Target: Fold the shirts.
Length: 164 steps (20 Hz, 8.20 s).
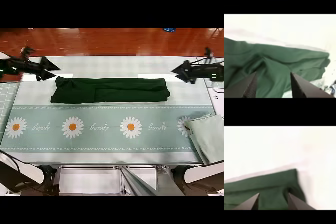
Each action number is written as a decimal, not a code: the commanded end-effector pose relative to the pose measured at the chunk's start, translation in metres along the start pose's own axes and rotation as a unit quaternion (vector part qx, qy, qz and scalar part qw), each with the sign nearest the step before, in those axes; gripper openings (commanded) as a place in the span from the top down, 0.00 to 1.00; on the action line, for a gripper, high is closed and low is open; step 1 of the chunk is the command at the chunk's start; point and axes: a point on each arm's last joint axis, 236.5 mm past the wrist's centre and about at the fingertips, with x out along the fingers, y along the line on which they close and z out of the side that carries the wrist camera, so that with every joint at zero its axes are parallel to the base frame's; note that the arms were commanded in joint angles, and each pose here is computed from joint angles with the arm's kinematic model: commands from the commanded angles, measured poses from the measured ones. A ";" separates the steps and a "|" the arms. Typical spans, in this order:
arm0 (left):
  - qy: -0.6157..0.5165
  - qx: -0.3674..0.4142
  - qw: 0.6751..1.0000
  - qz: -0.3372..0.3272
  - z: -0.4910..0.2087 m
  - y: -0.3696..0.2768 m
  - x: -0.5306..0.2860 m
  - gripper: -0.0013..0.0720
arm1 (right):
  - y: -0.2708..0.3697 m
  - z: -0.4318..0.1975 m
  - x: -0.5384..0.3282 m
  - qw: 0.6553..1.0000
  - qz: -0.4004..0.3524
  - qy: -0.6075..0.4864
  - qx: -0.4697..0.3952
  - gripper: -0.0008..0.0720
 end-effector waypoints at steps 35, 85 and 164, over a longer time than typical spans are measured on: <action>0.054 0.286 0.955 0.055 -0.249 -0.145 0.159 0.96 | 0.113 -0.173 -0.119 0.979 -0.045 0.005 -0.201 0.96; -0.125 0.167 0.975 0.080 -0.233 -0.048 -0.020 0.96 | 0.302 -0.255 0.100 0.922 0.175 0.270 -0.214 0.42; -0.096 0.199 0.972 0.080 -0.233 -0.052 0.020 0.96 | -0.150 -0.331 -0.381 0.758 -0.491 -0.031 0.428 0.42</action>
